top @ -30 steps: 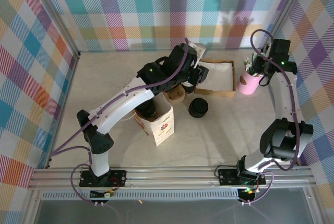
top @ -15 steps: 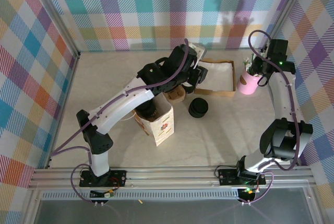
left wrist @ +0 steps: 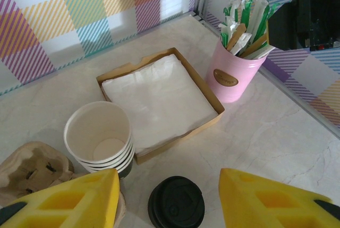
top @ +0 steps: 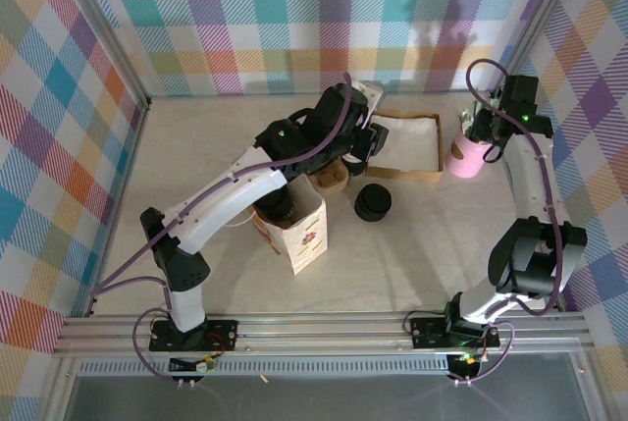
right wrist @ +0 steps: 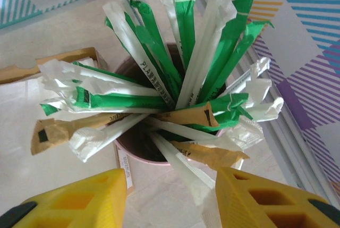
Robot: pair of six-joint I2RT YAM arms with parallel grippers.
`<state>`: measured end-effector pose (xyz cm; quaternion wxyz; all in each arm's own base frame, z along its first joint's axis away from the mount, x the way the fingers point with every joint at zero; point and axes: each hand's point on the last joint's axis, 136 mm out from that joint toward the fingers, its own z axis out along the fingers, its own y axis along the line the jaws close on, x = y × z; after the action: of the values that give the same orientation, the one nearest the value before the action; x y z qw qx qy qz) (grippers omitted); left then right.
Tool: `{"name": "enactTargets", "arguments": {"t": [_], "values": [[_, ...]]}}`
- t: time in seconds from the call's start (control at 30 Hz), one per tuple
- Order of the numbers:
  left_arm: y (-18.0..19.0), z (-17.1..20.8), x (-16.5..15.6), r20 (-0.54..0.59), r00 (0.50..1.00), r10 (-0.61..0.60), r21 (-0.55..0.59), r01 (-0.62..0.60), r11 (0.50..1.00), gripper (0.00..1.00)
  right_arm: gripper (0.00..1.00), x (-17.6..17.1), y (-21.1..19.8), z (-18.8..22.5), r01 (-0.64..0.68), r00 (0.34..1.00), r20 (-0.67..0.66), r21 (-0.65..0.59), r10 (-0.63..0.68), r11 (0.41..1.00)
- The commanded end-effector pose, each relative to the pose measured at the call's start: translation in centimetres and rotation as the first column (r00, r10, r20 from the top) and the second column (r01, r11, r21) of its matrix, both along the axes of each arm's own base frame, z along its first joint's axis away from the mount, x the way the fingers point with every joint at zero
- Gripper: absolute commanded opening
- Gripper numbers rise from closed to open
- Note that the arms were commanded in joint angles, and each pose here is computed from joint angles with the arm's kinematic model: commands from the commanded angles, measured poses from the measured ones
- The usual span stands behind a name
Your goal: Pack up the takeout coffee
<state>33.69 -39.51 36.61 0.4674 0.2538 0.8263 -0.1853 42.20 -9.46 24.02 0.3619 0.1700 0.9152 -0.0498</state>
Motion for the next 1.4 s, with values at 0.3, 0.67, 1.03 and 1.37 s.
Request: {"name": "enactTargets", "arguments": {"t": [0.3,0.67,1.03,1.37], "values": [[0.8,2.0,-0.6,0.026,1.000,0.010,-0.038,-0.009,0.999,0.53,0.46,-0.7,0.0,-0.1,0.002,1.000,-0.006,0.000,-0.002,1.000],[0.8,2.1,-0.5,0.032,0.999,0.013,-0.037,-0.012,0.999,0.52,0.36,0.1,-0.1,-0.9,-0.007,1.000,-0.030,0.000,0.007,1.000],[1.2,2.0,-0.4,0.037,0.999,0.027,-0.028,-0.026,0.999,0.53,0.30,1.2,-0.5,-0.8,-0.009,1.000,-0.026,-0.023,0.008,1.000],[1.3,2.2,-0.3,0.046,0.999,0.029,-0.023,-0.028,0.999,0.53,0.27,2.6,-0.9,-0.6,-0.008,1.000,-0.019,-0.037,0.008,0.999]]}}
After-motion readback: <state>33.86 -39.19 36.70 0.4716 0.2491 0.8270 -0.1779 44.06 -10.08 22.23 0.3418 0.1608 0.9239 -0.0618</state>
